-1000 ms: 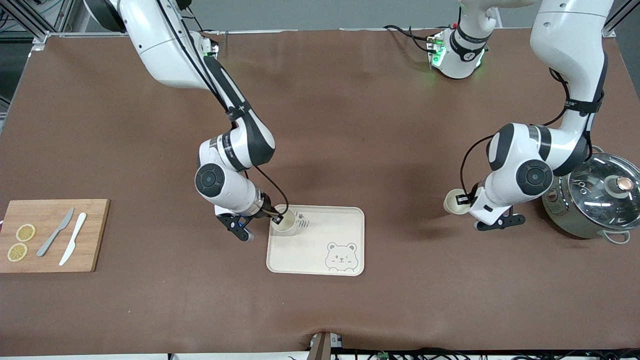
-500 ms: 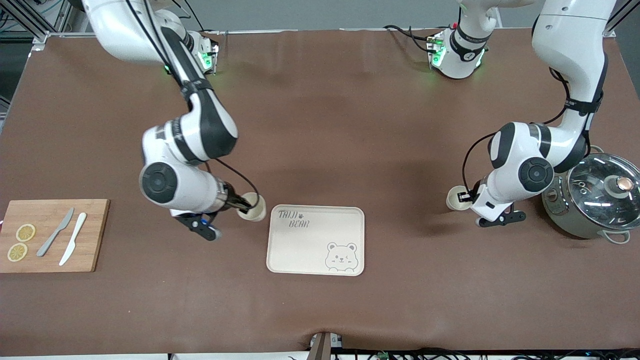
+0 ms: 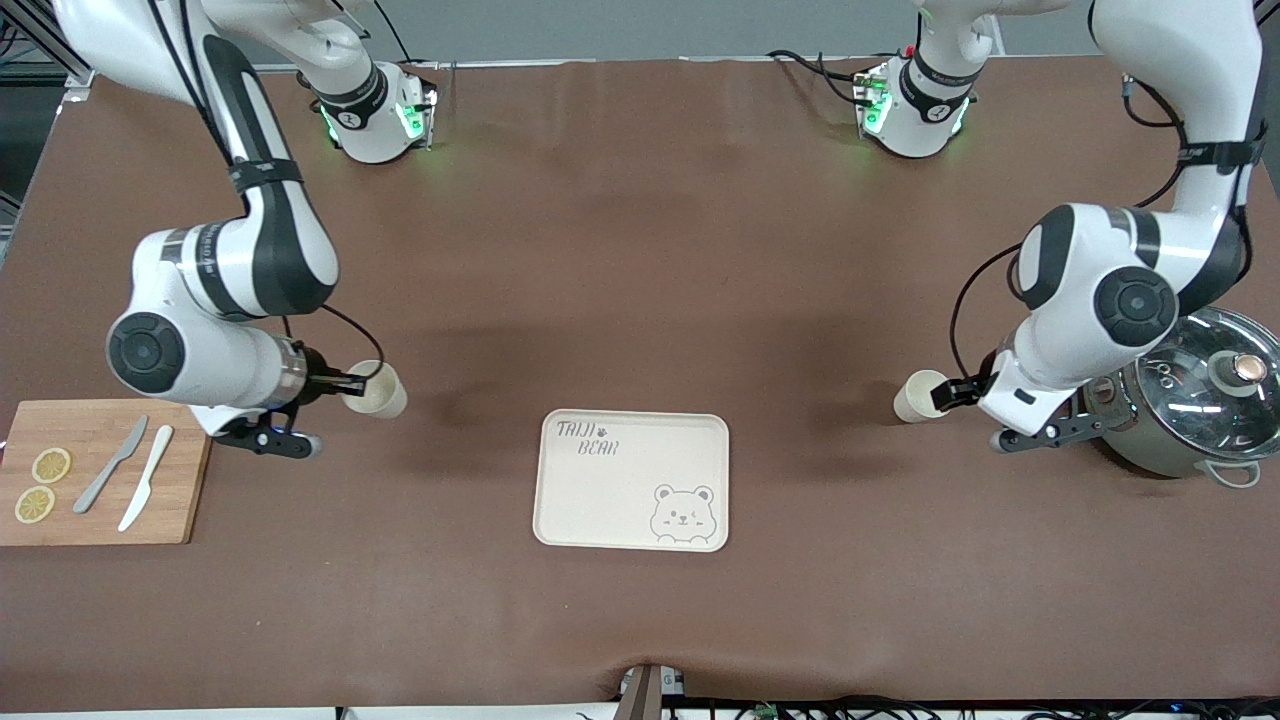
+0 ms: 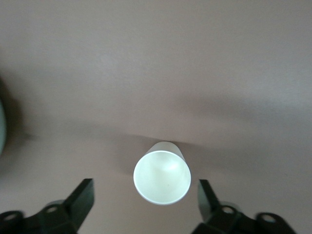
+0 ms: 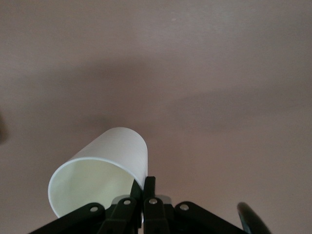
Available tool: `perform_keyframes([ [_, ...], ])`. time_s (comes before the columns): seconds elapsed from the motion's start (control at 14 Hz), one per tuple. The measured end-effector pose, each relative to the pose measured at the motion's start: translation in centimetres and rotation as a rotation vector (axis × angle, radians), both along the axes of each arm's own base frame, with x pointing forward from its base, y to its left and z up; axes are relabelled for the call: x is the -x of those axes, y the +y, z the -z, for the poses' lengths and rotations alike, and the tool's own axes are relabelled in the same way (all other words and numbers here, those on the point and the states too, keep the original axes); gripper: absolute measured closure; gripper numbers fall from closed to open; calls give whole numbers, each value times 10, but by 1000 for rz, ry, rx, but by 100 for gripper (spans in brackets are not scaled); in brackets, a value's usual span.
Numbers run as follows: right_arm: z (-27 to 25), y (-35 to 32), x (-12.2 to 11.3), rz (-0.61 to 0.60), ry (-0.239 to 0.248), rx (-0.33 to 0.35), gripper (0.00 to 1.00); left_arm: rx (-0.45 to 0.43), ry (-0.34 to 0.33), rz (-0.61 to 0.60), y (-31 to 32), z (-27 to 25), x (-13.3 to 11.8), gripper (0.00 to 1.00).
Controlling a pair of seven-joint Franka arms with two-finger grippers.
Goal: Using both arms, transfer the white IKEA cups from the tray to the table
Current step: 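Lower the cup with the left gripper while the right gripper carries another, then set the cup down with the right gripper while the left gripper rises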
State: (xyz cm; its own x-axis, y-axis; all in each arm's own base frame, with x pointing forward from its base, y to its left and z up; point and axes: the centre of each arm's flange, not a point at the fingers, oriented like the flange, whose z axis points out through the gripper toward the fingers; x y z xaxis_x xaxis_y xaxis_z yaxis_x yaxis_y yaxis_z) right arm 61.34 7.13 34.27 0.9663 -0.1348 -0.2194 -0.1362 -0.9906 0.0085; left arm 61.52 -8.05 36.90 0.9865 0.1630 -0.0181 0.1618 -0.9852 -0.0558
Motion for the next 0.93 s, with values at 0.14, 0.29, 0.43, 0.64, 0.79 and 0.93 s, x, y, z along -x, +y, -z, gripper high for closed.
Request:
perform_keyframes([
  [0.14,21,-46,12,-52,-9,-19,97,-5,-3,-5,1,-30,-4,0],
  [0.29,46,-89,25,-85,-21,-37,97,-5,-20,-8,1,-54,-10,0],
  [0.43,65,-121,37,-117,-36,-50,97,-2,-44,-11,1,-75,-17,0],
  [0.64,77,-152,48,-116,-28,-61,97,1,-74,-14,0,-107,-23,0],
  [0.79,82,-163,51,-104,-20,-62,97,5,-86,-9,-6,-124,-21,0],
  [0.93,93,-171,55,-94,-6,-59,97,23,-90,-8,-13,-134,-17,0],
])
